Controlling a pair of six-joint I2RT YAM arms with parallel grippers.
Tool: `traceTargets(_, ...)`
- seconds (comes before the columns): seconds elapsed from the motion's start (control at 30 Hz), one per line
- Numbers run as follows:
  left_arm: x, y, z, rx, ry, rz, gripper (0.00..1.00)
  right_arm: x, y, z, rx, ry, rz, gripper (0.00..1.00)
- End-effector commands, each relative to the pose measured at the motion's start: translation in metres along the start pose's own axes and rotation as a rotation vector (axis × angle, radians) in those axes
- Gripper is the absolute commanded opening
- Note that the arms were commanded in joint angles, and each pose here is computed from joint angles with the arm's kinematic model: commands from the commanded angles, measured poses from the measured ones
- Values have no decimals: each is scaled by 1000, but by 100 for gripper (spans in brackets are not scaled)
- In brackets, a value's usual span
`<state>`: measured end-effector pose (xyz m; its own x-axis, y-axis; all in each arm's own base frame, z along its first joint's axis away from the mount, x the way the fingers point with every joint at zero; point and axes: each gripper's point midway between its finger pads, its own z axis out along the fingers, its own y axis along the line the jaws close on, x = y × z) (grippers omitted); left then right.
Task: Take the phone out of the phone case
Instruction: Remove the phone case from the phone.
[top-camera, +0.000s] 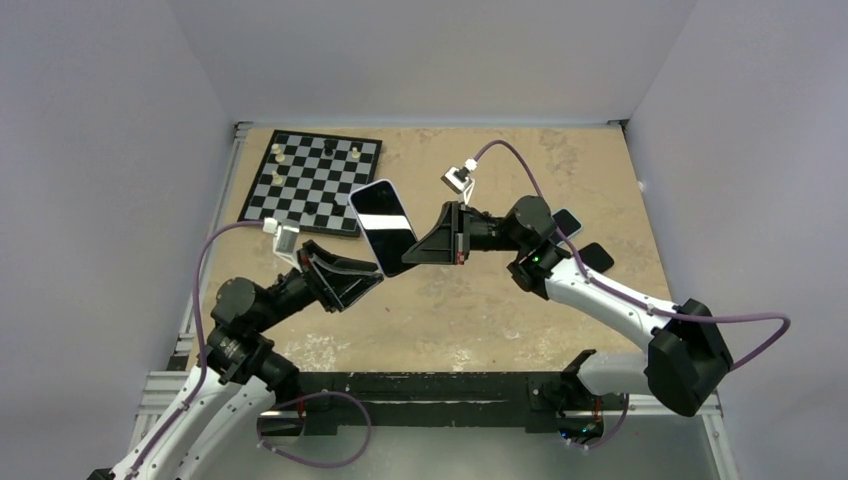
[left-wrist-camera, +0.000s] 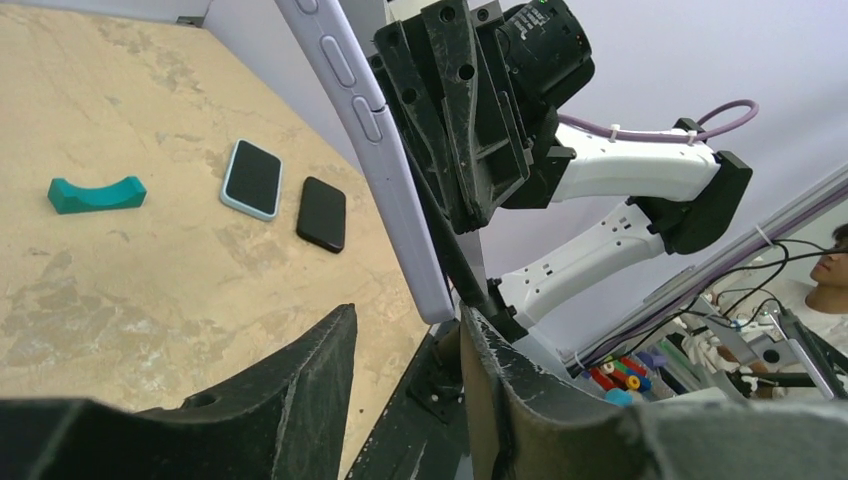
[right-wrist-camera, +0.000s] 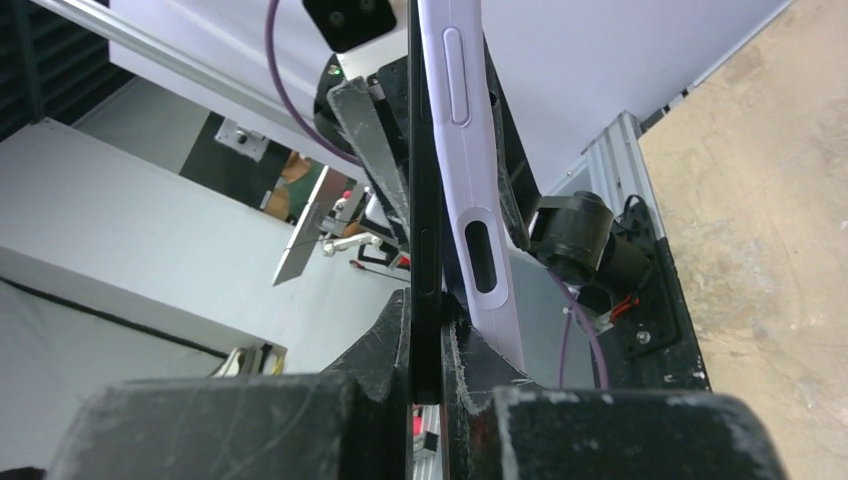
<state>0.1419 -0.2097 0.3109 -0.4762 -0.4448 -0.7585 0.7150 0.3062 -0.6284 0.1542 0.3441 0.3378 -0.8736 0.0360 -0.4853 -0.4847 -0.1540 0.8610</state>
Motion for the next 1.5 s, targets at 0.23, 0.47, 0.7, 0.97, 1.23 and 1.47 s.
traceTargets(0.23,-16,-22,8,103,-28,45,46,-11,44,1,-141,-16,-108,0)
traceTargets(0.47,-18,-23,13,110,-23,35,57,-11,42,2,-153,-15,-100,0)
traceTargets(0.7,-18,10,14,-72,-29,2,42,-3,49,5,-176,5,-94,0)
traceTargets(0.97,-38,13,23,-104,-107,-22,47,9,42,15,-180,28,-69,0)
traceTargets(1.23,-28,49,14,-308,-85,-94,3,14,24,18,-121,27,-92,0)
traceTargets(1.47,21,139,-45,-857,-19,-244,0,-2,-33,-1,195,-44,-138,0)
